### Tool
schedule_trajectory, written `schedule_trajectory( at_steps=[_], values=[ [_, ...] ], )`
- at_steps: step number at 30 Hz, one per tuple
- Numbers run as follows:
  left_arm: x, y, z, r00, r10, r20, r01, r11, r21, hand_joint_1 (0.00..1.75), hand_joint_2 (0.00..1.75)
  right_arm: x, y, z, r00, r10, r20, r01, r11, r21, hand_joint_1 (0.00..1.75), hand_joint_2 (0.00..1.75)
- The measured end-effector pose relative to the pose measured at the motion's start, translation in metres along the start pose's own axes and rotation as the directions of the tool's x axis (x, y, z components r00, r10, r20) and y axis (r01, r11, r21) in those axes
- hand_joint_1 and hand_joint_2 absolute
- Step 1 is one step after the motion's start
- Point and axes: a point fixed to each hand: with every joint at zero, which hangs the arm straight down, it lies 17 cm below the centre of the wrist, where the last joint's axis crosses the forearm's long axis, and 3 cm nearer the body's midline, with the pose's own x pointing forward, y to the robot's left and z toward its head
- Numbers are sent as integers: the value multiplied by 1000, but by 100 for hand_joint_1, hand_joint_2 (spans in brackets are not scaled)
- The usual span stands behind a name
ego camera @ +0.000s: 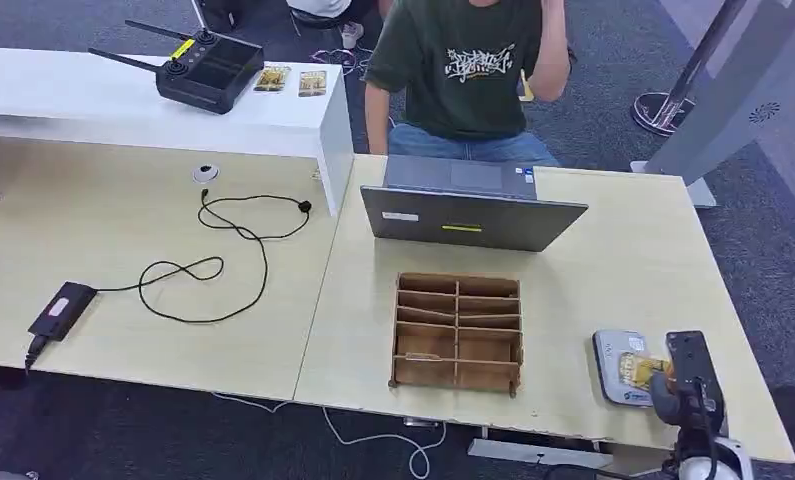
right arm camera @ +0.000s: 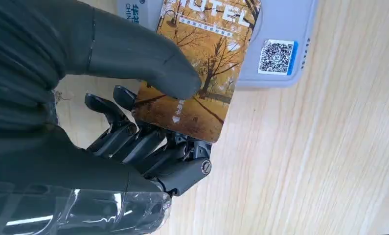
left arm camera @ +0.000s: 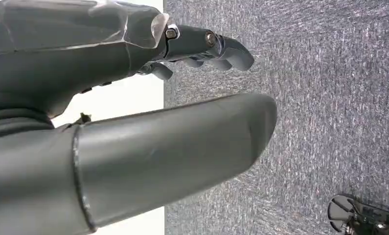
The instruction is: Pass the card to the sensor for recognition and then transmit it.
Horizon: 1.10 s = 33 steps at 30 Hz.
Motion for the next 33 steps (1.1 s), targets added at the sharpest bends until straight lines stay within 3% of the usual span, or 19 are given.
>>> schedule_trajectory(
  at_steps=[33],
  values=[
    [-1, 8, 1, 1000, -12, -5, 12, 1000, 11, 0, 0, 2, 0, -1, 999, 39, 14, -39, 999, 4, 175, 175]
  ],
)
